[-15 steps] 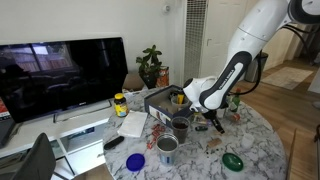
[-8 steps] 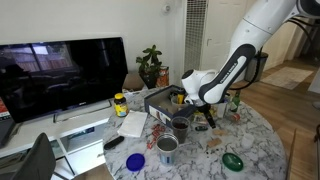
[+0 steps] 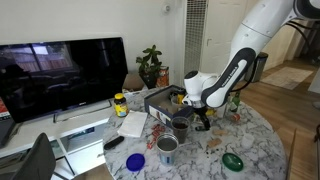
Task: Put the toy car on the table, remove the top plank toy, put it on the table to the right and then put the toy car to the plank toy to the left
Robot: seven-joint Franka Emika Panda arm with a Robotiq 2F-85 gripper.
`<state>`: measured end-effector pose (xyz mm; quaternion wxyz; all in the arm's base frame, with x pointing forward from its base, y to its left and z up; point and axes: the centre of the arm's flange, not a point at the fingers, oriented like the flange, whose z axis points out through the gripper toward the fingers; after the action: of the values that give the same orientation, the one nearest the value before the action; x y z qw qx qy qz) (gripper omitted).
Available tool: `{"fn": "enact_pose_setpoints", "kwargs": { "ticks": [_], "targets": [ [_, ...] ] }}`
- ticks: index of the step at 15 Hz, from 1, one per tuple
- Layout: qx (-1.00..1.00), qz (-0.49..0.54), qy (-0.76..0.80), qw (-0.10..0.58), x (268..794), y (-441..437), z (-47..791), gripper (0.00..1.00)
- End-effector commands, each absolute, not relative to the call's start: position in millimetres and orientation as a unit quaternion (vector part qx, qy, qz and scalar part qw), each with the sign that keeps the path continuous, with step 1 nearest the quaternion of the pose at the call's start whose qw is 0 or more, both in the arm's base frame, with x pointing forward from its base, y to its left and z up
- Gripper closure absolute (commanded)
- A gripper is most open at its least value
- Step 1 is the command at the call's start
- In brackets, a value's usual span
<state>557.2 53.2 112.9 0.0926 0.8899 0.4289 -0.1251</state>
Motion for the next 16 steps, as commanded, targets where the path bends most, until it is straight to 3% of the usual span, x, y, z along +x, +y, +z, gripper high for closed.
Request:
{"fn": "enact_pose_setpoints", "kwargs": {
  "ticks": [1,2,3,4,5,8,12,16],
  "targets": [
    [0.884,-0.109,0.447,0.082,551.5,50.8,101.8,0.14],
    [0.883,-0.106,0.450,0.081,551.8,51.0,100.5,0.15],
    [0.883,-0.103,0.452,0.080,552.4,51.0,99.4,0.25],
    [0.882,-0.101,0.454,0.078,552.4,50.9,98.3,0.25],
    [0.881,-0.100,0.456,0.078,552.6,50.9,97.7,0.32],
    [0.880,-0.096,0.459,0.077,552.9,51.2,96.9,0.68],
    [0.880,-0.091,0.461,0.075,553.1,50.8,99.3,0.96],
    [0.877,-0.091,0.465,0.075,547.3,50.4,112.7,0.93]
  ]
}}
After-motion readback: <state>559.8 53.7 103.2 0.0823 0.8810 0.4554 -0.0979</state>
